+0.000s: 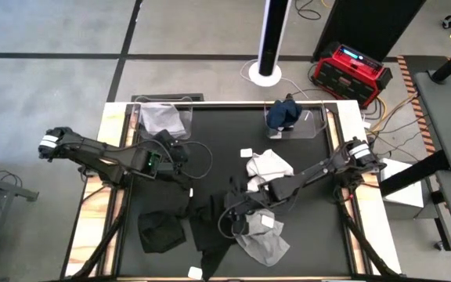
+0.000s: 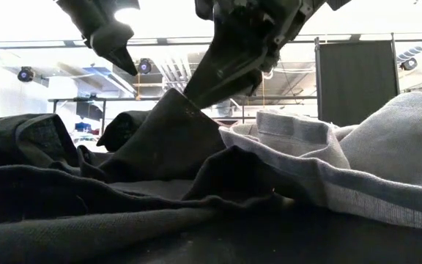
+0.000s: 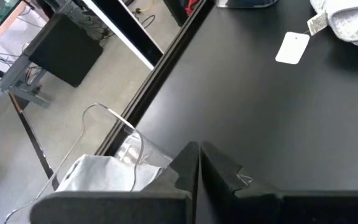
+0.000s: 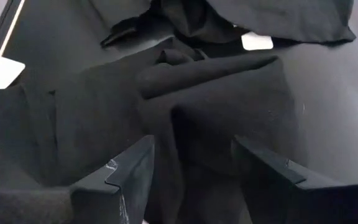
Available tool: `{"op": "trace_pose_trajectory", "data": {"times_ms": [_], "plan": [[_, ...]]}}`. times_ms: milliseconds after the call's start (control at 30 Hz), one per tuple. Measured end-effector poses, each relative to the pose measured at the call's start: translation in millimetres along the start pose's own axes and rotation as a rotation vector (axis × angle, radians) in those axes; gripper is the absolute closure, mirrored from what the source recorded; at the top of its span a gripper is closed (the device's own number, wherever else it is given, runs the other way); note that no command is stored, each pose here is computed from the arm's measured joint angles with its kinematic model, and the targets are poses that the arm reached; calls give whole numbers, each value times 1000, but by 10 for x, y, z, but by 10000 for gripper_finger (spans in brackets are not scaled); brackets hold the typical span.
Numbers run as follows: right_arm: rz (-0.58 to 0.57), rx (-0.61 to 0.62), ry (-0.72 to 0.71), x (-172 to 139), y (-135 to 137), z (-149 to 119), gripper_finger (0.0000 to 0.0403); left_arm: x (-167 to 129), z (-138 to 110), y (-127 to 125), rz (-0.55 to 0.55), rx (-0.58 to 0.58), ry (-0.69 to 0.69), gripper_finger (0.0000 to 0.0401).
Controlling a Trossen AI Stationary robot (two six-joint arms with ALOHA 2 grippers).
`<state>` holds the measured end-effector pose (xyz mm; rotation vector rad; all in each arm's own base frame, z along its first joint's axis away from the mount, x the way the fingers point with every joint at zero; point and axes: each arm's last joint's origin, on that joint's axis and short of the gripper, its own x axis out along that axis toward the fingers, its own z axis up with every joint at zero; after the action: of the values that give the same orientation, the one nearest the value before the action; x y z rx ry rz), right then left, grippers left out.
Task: Sort towels by color in basket
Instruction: Put the right black towel into the right transparent bin
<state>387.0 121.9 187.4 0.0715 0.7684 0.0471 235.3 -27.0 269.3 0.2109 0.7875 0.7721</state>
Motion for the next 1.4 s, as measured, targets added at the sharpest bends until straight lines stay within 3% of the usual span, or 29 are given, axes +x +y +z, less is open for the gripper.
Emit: {"op": "trace_pose_trajectory", "data": {"times_ms": [267,733,833,1133,1400], "plan": [[38,1,-19,39,-23,-67,215,-1,1,1,0,-1,-1,401],[108,-55,-7,303,3,-173,384,-2,12,-2,-2,-9,-8,401],[111,-59,-33,261,5,-104,391,-2,12,-2,-3,-8,-7,401],[99,-152,-108,-191,-2,256,394,-4,15,-2,-3,24,-8,401],[-99,-261,-253,-1013,-175,552,394,-16,85,-14,-18,115,-56,401]]}}
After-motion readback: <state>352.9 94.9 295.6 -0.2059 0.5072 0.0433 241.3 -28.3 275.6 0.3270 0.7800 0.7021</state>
